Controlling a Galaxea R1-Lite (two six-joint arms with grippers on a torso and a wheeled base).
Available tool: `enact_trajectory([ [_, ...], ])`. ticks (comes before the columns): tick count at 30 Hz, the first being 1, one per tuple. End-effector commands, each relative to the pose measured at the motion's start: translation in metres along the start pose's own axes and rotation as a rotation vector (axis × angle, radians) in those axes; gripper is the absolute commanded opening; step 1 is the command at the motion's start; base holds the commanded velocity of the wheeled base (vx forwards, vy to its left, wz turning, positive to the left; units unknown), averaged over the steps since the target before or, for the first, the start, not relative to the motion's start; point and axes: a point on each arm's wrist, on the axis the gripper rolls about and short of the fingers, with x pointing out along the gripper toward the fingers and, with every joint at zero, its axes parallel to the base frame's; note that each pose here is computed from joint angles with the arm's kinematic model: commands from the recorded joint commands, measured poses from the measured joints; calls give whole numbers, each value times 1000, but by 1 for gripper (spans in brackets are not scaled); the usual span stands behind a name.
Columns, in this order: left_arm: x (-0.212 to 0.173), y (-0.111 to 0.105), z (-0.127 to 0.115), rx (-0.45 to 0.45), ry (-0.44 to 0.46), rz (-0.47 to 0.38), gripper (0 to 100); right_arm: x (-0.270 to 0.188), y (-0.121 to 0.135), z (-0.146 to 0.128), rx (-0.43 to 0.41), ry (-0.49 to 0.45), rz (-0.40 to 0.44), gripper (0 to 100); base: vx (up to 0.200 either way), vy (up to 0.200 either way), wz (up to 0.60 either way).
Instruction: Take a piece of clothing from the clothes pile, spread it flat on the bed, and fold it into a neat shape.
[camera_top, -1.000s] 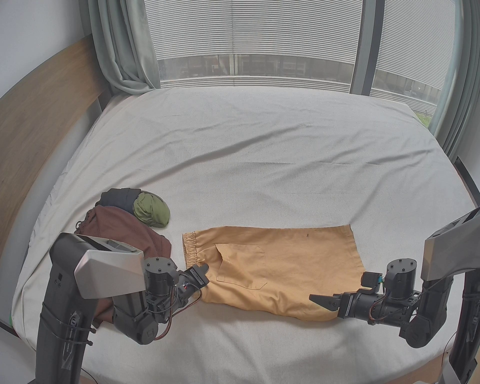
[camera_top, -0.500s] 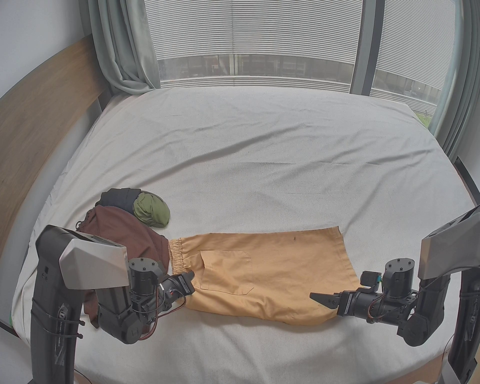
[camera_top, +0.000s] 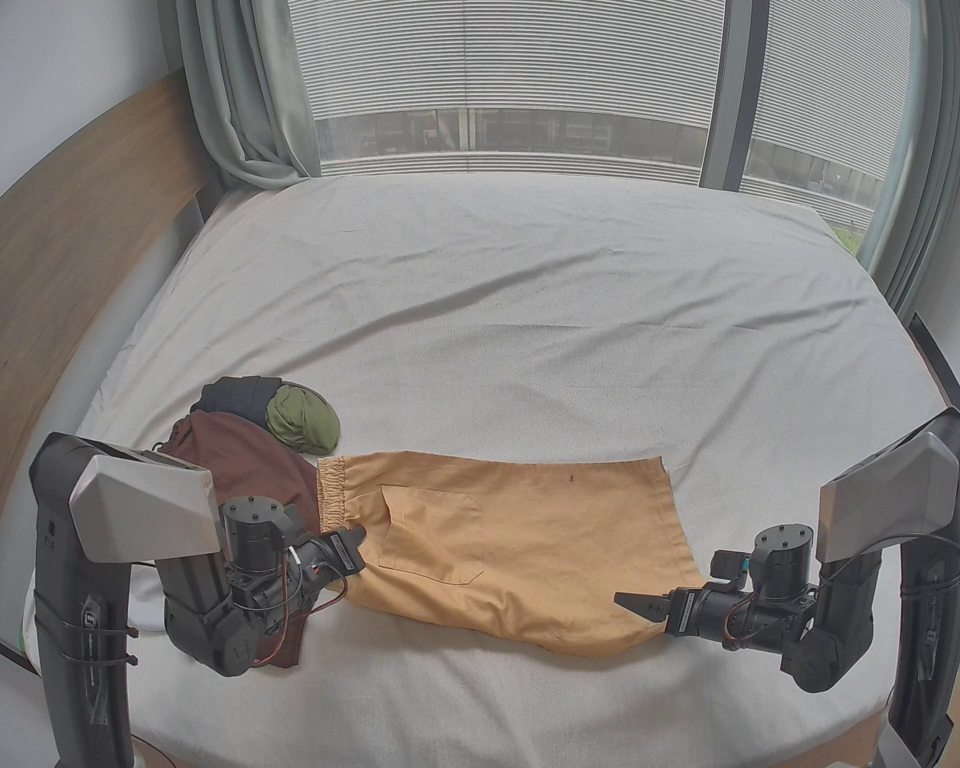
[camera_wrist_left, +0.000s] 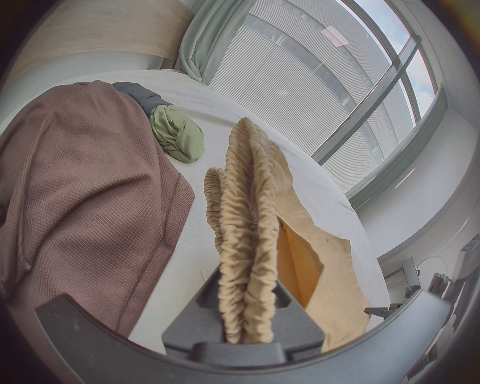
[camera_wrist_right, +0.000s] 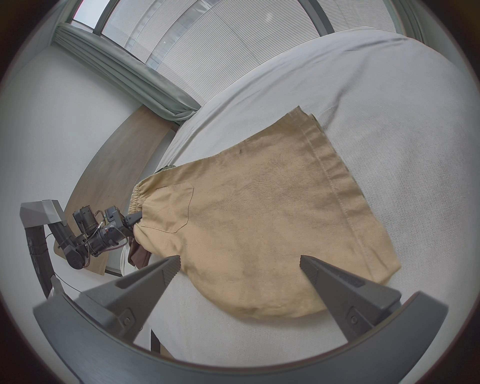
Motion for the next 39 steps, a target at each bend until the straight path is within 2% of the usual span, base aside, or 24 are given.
enact_trajectory([
  [1, -7, 5, 8, -10, -19, 8, 0, 2, -1, -3, 0, 13, -1, 100, 0, 0, 0],
  [4, -9, 10, 10, -15, -21, 17, 0, 3, 0, -4, -1, 15, 1, 100, 0, 0, 0],
  [11, -18, -2, 20, -11, -33, -43, 0, 3, 1, -5, -2, 20, 3, 100, 0, 0, 0],
  [23, -20, -50, 22, 21, -35, -222, 0, 5, -1, -6, -1, 23, 1, 100, 0, 0, 0],
  [29, -16, -71, 18, 10, -32, -290, 0, 5, 0, -5, -2, 21, 2, 100, 0, 0, 0],
  [33, -14, -78, 17, 7, -33, -311, 0, 5, -1, -5, -1, 21, 1, 100, 0, 0, 0],
  [34, -12, -90, 15, -13, -32, -349, 0, 5, -1, -5, 1, 18, 1, 100, 0, 0, 0],
  [39, -6, -106, 14, -21, -40, -391, 0, 5, -2, -3, 1, 9, 1, 100, 0, 0, 0],
])
